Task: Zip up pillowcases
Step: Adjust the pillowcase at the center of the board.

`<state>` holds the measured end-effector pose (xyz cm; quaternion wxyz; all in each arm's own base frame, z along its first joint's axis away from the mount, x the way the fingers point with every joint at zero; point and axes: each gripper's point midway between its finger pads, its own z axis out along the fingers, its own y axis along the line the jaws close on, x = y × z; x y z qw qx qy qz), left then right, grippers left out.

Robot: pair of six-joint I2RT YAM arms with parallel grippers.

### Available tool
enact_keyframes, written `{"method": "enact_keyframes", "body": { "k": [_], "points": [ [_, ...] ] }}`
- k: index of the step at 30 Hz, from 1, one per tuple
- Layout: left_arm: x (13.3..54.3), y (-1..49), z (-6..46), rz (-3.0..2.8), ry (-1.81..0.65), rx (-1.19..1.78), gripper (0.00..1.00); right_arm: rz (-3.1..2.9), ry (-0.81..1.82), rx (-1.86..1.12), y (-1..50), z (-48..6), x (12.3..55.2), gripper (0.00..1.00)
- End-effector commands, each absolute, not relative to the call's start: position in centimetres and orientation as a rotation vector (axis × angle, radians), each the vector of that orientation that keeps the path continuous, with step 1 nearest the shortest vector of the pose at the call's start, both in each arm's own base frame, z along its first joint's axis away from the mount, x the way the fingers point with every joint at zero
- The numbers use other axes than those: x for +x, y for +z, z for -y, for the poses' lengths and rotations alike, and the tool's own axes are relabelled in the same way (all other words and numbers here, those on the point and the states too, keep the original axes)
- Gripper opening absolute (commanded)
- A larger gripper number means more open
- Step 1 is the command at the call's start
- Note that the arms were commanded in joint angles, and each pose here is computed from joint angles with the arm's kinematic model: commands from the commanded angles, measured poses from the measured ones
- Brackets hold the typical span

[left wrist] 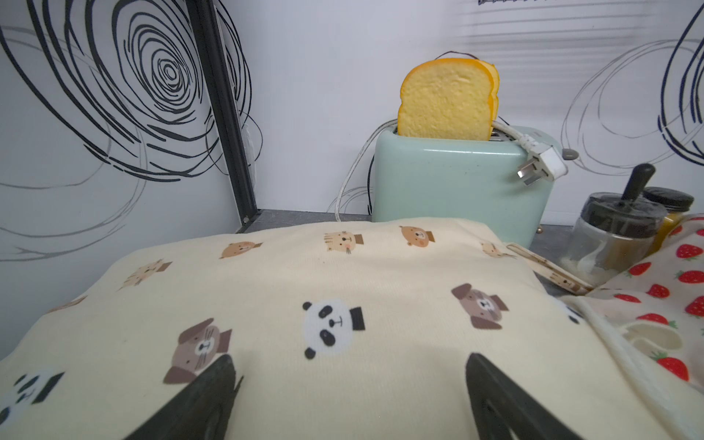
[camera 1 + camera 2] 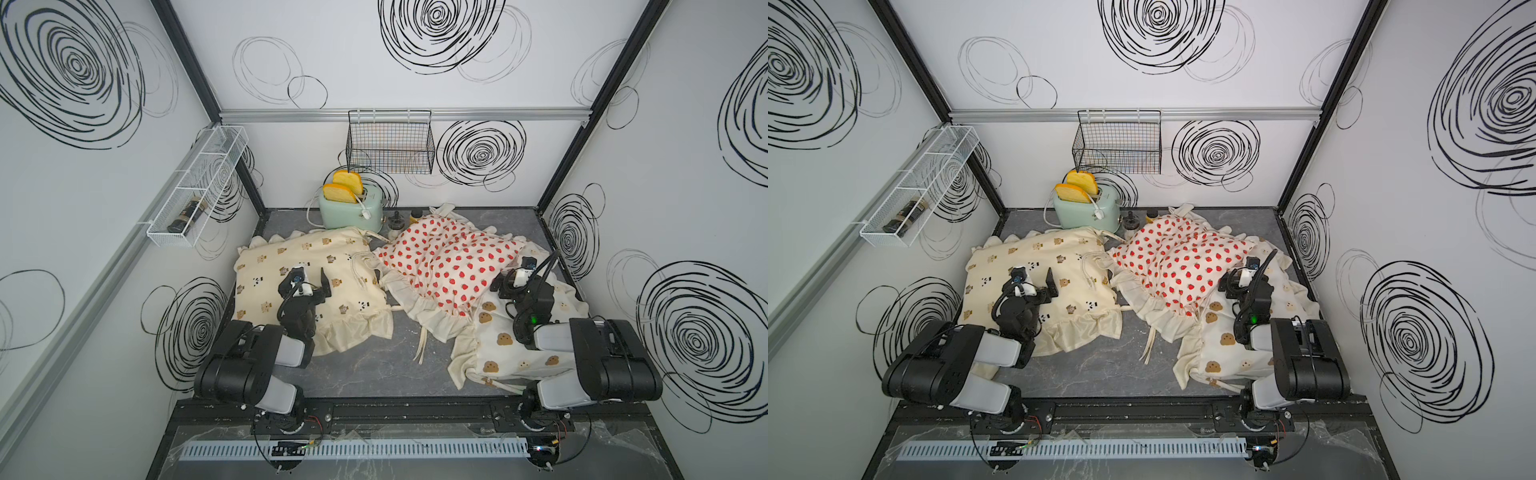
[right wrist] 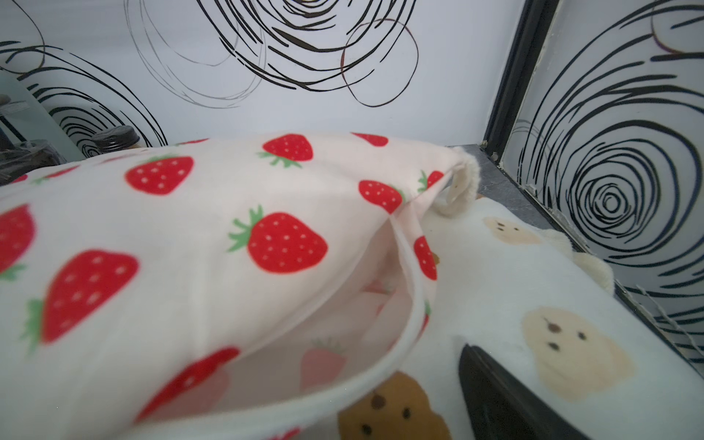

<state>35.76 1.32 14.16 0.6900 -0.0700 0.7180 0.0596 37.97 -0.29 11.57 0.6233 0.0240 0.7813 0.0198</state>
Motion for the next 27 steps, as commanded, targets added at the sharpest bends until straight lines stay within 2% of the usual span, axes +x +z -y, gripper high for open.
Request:
{"method": "enact_keyframes", "body": {
  "k": [1,10,17,21,27],
  "points": [
    [36.0,15.5,-1.3,-1.559,0.128,-0.164,0.96,-1.792,0.04,0.053,11.6,0.3,38.1,0.97],
    [35.1,16.6,-1.3,-1.526,0.136,-0.17,0.96,-1.811,0.033,0.044,12.9,0.0,38.2,0.97],
    [34.4,19.6,-1.4,-1.534,0.108,-0.214,0.96,-1.841,0.169,0.27,16.5,1.4,37.9,0.97],
    [34.0,22.4,-1.6,-1.505,-0.064,-0.324,0.96,-1.903,0.278,0.591,16.4,3.6,37.2,0.98],
    [32.6,25.1,-1.4,-1.42,-0.433,-0.438,0.96,-1.957,0.65,0.639,15.8,2.3,35.6,0.97]
  ]
}}
